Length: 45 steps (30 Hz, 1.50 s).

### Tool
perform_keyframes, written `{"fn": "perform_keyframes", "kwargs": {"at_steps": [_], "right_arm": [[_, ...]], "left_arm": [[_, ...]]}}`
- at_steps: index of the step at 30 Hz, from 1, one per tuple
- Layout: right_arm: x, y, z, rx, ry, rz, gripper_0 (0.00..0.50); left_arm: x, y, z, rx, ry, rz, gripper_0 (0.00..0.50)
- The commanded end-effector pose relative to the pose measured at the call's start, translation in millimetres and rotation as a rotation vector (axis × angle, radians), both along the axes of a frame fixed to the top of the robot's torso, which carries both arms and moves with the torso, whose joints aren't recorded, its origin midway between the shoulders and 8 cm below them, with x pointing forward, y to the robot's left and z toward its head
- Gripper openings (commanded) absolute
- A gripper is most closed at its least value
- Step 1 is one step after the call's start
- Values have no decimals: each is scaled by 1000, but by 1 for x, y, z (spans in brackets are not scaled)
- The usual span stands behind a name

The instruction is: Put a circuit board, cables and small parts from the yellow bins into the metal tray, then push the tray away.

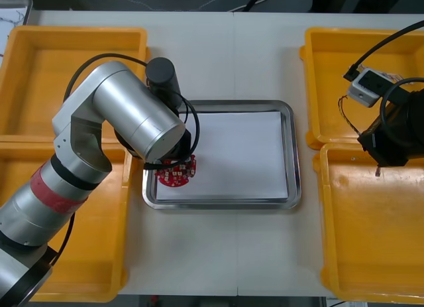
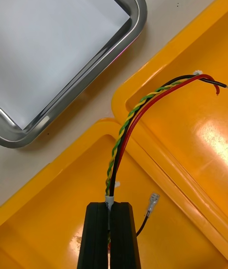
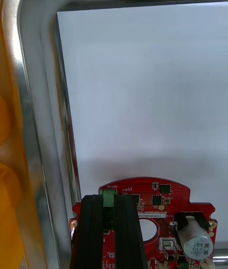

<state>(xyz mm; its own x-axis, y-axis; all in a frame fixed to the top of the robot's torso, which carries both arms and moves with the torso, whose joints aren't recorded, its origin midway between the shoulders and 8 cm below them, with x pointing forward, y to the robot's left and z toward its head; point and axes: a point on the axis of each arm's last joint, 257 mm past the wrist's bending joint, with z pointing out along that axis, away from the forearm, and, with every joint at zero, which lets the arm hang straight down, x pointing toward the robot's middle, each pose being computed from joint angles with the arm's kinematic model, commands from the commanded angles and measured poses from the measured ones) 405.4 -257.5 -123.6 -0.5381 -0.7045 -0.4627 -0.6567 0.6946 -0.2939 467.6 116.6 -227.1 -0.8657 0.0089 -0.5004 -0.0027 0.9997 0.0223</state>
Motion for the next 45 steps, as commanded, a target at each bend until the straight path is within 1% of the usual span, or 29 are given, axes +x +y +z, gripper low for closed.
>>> {"fn": "perform_keyframes", "kwargs": {"at_steps": [1, 11, 21, 27, 31, 39, 42, 45], "right_arm": [[2, -1, 14, -26, -24, 28, 0], [1, 0, 15, -21, -23, 30, 0], [0, 2, 14, -19, -17, 40, 0], [-2, 4, 13, -11, -11, 46, 0], [-2, 6, 13, -7, -9, 49, 0], [-3, 7, 12, -4, -5, 53, 0], [-4, 7, 12, -3, -4, 54, 0], [-4, 7, 12, -3, -3, 56, 0]], "left_arm": [[3, -28, 14, -52, -40, -2, 0], [3, -24, 3, -50, -46, -8, 0], [-2, -16, -13, -36, -25, -14, 0], [-2, -12, -19, -34, -29, -17, 0], [-2, -10, -23, -29, -22, -17, 0], [10, -11, -30, -38, -38, -19, 0], [10, -10, -31, -34, -37, -21, 0], [7, -9, -34, -29, -25, -21, 0]]}}
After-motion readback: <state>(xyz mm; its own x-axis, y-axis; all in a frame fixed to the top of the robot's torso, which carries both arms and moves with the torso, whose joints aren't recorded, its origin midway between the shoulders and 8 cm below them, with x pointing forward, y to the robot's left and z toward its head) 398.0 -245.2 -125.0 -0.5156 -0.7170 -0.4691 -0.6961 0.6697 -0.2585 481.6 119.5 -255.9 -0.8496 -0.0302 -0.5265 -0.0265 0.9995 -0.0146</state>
